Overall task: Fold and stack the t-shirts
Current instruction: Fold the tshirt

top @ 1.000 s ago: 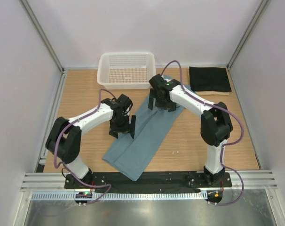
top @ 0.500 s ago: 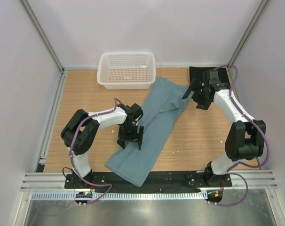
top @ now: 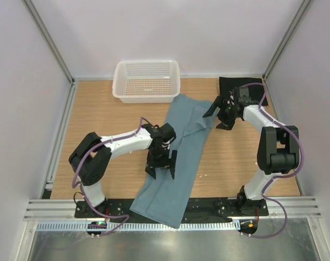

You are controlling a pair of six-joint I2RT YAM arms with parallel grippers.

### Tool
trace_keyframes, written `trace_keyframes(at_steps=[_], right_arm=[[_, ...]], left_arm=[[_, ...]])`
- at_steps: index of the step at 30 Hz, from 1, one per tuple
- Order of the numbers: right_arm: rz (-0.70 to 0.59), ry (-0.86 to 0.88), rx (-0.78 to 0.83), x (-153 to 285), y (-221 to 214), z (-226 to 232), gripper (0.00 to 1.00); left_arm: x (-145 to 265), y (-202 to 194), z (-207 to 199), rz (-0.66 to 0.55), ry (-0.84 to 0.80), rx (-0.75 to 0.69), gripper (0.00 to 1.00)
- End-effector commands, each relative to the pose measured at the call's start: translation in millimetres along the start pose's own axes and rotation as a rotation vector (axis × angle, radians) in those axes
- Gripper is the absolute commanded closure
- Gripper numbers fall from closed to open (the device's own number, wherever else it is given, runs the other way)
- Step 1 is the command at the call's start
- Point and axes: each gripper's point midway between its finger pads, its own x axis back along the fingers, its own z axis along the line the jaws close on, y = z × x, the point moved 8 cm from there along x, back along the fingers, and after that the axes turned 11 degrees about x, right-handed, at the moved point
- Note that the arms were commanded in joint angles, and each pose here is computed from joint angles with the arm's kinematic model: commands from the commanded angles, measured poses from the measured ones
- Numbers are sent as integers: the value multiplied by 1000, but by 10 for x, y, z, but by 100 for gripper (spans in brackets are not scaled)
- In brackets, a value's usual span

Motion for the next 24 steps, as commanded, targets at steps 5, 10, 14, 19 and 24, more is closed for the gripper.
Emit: trace_keyframes(at_steps=[5, 10, 14, 19, 24], right_arm=[[-6, 162, -104, -72, -67, 118, 0], [-27, 209, -148, -201, -100, 198, 0], [-66, 218, -124, -269, 89, 331, 0], [-58, 226, -118, -423, 288, 471, 0], [-160, 329, -56, -611, 765, 939, 0]], left_arm=[[803, -81, -366, -156, -184, -50, 17], [857, -100, -315, -169, -192, -40, 17], [845, -108, -222, -166, -190, -17, 17], [886, -116, -148, -176, -197, -3, 17], [951, -127, -93, -197, -209, 0, 17]])
